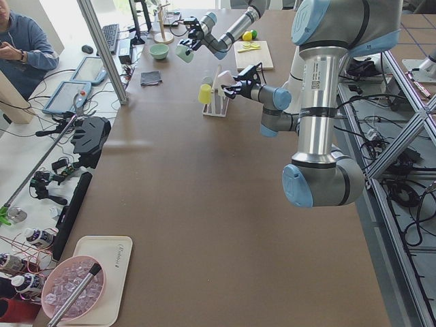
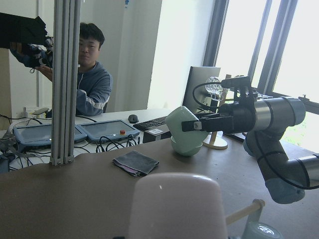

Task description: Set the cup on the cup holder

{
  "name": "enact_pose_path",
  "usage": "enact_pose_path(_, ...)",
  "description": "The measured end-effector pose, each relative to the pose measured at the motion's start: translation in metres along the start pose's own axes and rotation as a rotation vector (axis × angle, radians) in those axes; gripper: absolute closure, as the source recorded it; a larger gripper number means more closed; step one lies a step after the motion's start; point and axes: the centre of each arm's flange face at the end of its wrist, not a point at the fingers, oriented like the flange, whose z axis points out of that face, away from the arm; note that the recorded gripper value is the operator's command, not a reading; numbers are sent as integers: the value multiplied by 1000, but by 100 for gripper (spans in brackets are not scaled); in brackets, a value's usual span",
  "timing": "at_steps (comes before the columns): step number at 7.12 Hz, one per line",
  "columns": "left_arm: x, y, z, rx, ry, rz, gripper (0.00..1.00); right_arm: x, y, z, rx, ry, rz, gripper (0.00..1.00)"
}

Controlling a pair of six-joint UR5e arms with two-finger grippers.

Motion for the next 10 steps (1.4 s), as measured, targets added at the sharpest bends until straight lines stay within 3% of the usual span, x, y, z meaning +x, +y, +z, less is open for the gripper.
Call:
enact_pose_path(2,18,31,28,14,-63,-6,86,-30,27,6,-10,-76,19,100)
enact_pose_path(6,54,37,70,30,-72,-11,84,-57,41,1,-77,-239,20,100)
enact_pose_path(7,56,39,75,28,-76,-8,84,-58,42,-1,-86,-260,17,100)
enact_pose_path(10,57,33,83,43,-83,-11,84,-44,30,-4,-79,-234,5,100)
